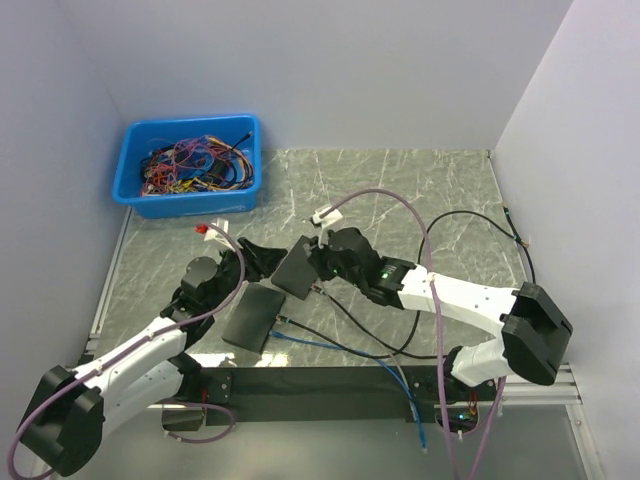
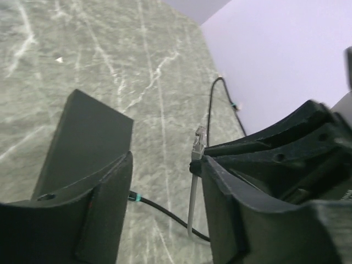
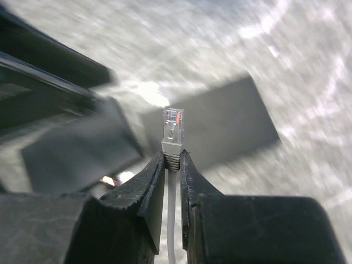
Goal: Insert the plug into the switch port
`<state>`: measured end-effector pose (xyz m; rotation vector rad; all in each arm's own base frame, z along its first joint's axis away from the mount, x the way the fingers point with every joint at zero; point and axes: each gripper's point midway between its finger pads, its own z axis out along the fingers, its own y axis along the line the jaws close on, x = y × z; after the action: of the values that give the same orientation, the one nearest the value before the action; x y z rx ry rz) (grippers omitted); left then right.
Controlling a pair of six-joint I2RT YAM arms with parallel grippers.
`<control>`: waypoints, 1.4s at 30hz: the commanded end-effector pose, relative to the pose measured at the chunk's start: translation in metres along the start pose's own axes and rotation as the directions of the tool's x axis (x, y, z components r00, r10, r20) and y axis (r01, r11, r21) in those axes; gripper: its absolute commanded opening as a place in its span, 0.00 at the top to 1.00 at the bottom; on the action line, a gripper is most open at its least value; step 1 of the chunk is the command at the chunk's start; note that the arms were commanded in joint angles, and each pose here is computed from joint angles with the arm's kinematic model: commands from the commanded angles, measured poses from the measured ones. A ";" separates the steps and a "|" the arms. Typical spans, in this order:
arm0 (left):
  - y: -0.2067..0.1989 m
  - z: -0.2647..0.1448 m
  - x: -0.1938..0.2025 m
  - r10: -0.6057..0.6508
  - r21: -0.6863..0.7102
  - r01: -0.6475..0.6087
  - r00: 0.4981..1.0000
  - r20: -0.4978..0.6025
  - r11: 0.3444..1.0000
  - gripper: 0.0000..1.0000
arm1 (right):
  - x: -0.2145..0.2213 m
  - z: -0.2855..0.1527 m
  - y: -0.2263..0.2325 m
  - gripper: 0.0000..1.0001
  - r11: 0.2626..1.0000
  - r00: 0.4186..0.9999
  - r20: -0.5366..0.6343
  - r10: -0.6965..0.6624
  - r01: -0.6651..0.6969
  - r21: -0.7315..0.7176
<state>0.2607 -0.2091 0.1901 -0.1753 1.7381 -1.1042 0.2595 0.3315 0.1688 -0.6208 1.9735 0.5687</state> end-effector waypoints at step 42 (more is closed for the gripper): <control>0.089 0.093 0.026 0.079 -0.163 -0.100 0.988 -0.131 0.982 0.47 | 0.146 0.039 -0.043 1.00 0.991 0.878 -0.459 0.134 -0.112 0.074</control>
<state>0.3434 -0.2194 0.0824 -0.1923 2.0115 -0.8802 0.2559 0.2904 0.0178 -0.6035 2.4680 0.4741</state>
